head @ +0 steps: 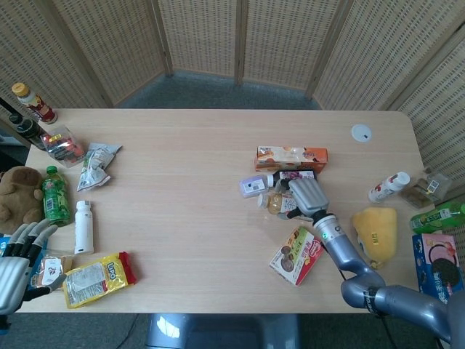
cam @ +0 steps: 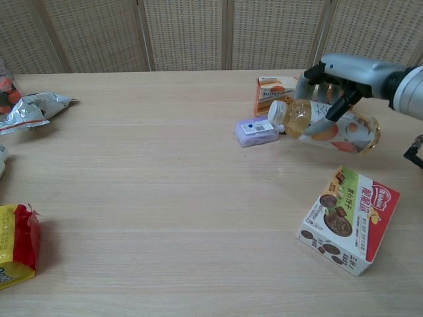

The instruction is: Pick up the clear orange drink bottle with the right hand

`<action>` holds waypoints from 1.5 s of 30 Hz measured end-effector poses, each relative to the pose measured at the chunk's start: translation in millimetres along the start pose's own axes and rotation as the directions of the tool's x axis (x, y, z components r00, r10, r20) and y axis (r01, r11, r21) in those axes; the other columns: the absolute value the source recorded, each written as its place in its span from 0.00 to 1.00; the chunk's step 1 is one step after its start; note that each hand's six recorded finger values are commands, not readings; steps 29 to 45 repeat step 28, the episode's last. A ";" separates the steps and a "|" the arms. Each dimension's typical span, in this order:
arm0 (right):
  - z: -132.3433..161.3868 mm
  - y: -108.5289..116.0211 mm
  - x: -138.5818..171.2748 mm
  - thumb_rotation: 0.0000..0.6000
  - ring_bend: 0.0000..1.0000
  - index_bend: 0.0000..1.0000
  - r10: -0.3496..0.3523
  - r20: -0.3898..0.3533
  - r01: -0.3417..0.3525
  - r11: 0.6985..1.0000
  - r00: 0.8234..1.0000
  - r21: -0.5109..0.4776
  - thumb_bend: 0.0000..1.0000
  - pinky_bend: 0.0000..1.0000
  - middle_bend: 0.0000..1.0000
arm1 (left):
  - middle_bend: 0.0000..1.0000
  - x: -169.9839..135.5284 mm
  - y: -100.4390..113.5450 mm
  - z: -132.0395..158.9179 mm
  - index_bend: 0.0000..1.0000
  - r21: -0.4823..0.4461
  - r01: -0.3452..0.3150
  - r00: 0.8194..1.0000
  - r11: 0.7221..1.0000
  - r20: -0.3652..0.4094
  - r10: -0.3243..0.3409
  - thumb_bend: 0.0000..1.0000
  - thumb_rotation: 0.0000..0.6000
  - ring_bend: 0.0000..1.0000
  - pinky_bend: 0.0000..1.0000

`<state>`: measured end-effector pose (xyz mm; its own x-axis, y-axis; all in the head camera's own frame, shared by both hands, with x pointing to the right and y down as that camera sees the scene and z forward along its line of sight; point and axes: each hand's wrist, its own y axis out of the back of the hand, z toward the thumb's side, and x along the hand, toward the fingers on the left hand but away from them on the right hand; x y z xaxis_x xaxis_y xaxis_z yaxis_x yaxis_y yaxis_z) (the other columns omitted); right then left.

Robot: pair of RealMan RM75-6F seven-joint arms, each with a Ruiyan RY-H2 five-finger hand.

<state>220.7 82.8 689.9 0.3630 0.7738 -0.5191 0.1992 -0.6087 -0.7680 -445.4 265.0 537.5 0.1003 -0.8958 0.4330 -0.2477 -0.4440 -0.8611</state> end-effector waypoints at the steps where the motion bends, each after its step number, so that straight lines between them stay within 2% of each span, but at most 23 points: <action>1: 2.9 5.6 1.6 1.00 0.79 0.56 -0.009 -0.009 0.009 1.000 1.000 -0.001 0.12 0.78 0.85 | 0.07 0.0 -0.2 0.2 0.11 0.000 0.000 1.000 1.000 0.001 0.000 0.22 1.00 0.00 0.00; 9: 27.5 57.9 10.5 1.00 0.79 0.56 -0.081 -0.069 0.081 0.997 0.994 -0.004 0.12 0.78 0.84 | 0.07 -1.6 1.3 1.8 0.11 -0.002 -0.007 1.000 1.000 0.002 0.007 0.22 1.00 0.00 0.00; 18: 49.8 94.9 12.2 1.00 0.79 0.56 -0.134 -0.105 0.134 0.991 0.985 -0.003 0.12 0.78 0.84 | 0.07 -4.5 4.2 2.4 0.11 -0.005 -0.015 1.000 1.000 0.004 0.015 0.22 1.00 0.00 0.00; 28: 59.4 108.7 14.6 1.00 0.79 0.56 -0.146 -0.115 0.148 0.989 0.982 0.003 0.12 0.78 0.84 | 0.07 -7.4 5.2 2.4 0.11 -0.008 -0.019 1.000 1.000 0.003 0.019 0.22 1.00 0.00 0.00; 45: 59.4 108.7 14.6 1.00 0.79 0.56 -0.146 -0.115 0.148 0.989 0.982 0.003 0.12 0.78 0.84 | 0.07 -7.4 5.2 2.4 0.11 -0.008 -0.019 1.000 1.000 0.003 0.019 0.22 1.00 0.00 0.00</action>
